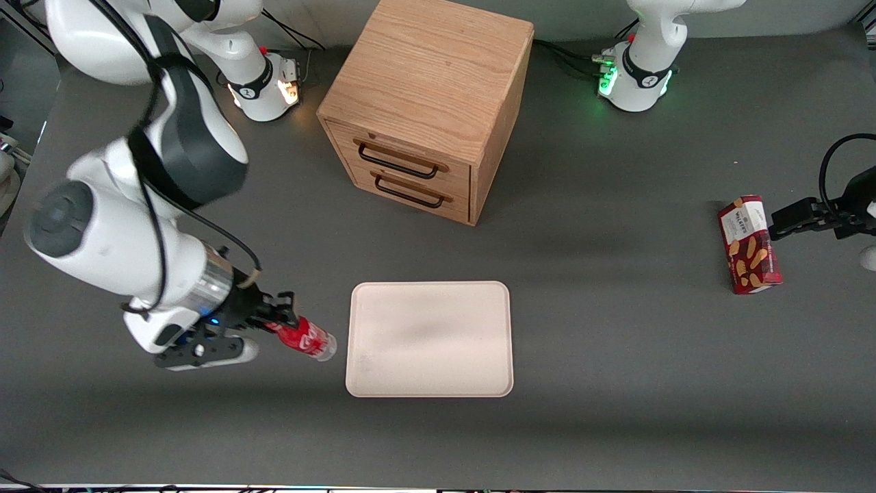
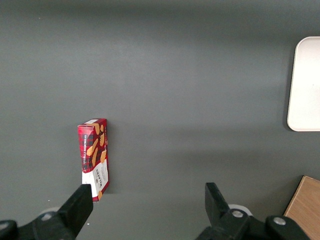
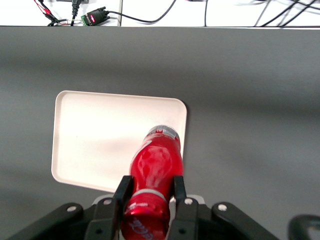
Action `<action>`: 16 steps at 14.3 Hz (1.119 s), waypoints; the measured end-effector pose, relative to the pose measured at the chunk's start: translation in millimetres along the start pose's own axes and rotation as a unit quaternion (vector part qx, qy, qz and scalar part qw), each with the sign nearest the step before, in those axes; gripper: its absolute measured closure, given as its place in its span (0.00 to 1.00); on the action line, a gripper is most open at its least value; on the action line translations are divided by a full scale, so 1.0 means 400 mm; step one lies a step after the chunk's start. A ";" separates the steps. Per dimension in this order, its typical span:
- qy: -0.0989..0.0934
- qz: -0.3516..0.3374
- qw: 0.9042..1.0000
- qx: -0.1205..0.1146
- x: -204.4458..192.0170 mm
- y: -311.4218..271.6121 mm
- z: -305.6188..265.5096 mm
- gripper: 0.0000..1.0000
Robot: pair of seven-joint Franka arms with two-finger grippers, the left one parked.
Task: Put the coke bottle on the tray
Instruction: 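Lift the bottle with the right gripper and carry it onto the tray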
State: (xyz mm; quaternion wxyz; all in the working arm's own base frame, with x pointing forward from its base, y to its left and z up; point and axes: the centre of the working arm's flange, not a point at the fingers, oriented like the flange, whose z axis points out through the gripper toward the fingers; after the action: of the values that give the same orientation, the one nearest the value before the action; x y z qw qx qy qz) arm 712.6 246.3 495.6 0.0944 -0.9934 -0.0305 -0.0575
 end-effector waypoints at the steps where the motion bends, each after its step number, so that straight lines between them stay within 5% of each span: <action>1: -0.001 -0.002 1.000 0.001 0.007 -0.010 0.049 0.62; 8: -0.010 -0.026 0.999 -0.028 0.015 -0.042 0.297 0.62; 16: 0.001 -0.029 0.999 -0.019 0.020 -0.047 0.439 0.62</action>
State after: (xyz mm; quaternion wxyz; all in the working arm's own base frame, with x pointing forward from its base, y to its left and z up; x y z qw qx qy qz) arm 738.1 298.8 328.7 0.0740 -0.9936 -0.0581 -0.0619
